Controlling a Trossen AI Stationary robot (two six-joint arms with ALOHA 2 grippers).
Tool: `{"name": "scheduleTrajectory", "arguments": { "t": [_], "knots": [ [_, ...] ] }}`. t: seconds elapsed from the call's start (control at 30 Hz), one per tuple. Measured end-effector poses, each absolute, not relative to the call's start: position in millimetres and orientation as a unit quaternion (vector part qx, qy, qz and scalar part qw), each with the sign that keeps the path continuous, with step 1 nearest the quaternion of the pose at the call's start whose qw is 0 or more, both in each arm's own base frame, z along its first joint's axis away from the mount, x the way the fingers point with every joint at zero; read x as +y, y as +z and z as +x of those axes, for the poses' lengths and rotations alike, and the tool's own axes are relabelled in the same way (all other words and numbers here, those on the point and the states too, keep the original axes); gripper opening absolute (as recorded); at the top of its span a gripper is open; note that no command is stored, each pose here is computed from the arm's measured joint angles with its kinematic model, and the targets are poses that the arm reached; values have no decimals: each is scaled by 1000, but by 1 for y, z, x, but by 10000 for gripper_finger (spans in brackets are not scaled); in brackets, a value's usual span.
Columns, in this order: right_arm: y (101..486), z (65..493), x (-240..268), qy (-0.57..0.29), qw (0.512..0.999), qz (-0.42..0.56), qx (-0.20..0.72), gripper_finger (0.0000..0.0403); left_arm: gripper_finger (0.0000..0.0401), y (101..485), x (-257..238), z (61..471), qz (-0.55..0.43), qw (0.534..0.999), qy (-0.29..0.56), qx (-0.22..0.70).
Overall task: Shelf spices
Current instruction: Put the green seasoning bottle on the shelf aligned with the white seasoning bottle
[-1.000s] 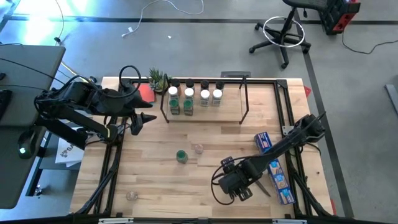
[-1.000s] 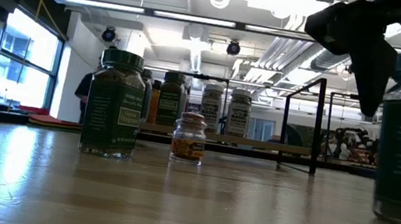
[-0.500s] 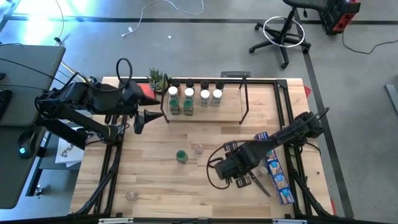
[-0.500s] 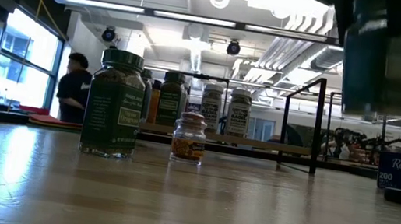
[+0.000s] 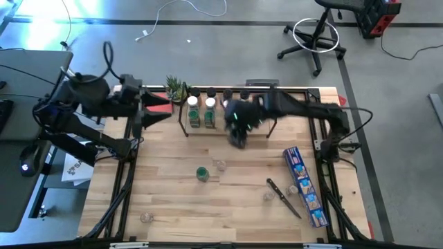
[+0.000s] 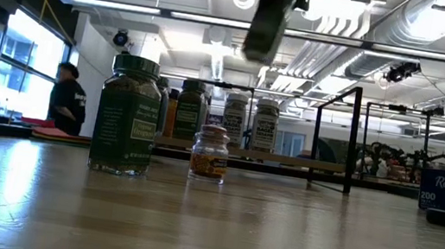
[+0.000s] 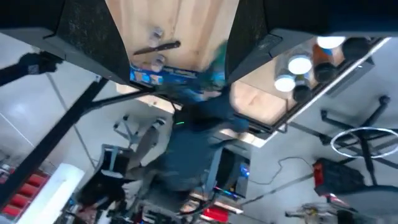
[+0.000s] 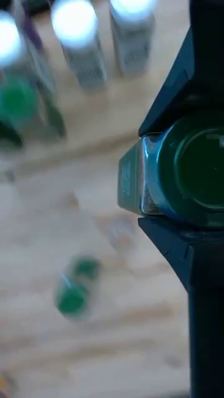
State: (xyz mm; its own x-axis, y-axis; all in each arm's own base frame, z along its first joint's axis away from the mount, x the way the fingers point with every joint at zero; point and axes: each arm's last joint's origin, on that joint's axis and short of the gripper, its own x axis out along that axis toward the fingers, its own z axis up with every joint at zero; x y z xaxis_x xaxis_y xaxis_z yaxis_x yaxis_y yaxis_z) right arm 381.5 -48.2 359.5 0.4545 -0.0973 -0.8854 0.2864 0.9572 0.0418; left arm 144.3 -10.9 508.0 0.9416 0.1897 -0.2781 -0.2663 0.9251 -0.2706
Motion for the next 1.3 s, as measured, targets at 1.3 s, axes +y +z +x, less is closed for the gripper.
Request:
{"name": "scheduleTrajectory", "arguments": {
  "t": [1.3],
  "knots": [
    [272,427,-112,-60,806,-35,587,276,257,497,2,140,-177,952,177,176]
  ]
}}
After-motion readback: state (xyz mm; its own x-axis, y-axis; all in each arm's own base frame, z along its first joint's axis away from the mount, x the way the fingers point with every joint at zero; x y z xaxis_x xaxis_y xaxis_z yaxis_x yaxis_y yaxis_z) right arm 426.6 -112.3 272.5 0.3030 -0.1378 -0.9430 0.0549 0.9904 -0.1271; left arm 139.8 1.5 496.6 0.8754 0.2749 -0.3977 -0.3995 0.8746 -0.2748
